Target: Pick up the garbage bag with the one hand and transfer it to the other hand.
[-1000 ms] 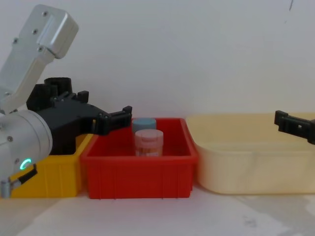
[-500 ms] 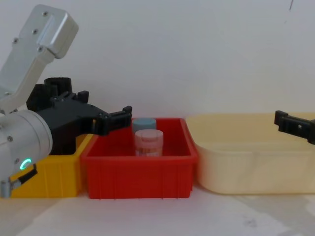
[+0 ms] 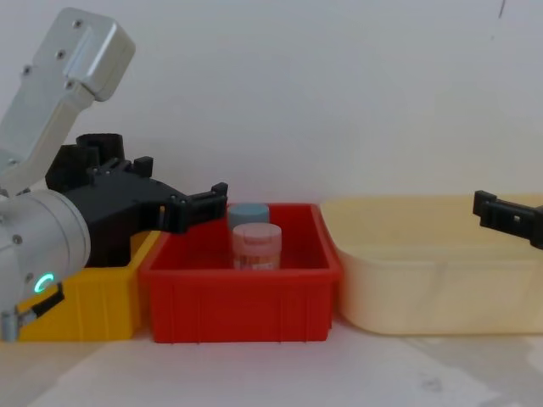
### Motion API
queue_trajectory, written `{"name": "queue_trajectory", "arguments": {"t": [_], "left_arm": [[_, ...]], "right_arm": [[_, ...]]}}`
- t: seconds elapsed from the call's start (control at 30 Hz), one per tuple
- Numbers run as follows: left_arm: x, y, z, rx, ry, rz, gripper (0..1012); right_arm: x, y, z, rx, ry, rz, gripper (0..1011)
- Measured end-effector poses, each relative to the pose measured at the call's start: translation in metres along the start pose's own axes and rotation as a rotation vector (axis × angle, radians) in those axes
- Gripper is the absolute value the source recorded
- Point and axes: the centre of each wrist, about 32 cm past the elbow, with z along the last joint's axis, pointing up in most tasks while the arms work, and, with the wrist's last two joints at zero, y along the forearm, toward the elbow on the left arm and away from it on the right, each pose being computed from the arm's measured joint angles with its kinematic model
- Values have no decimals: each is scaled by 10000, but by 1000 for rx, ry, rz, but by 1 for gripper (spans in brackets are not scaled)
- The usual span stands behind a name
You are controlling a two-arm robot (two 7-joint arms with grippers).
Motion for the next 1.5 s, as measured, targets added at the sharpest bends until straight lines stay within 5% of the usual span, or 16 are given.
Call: {"name": "queue_trajectory", "arguments": {"t": [1.5], "left_arm": [[0, 0, 0, 0, 0, 0, 1001]], "right_arm": [[0, 0, 0, 0, 0, 0, 1000]]}}
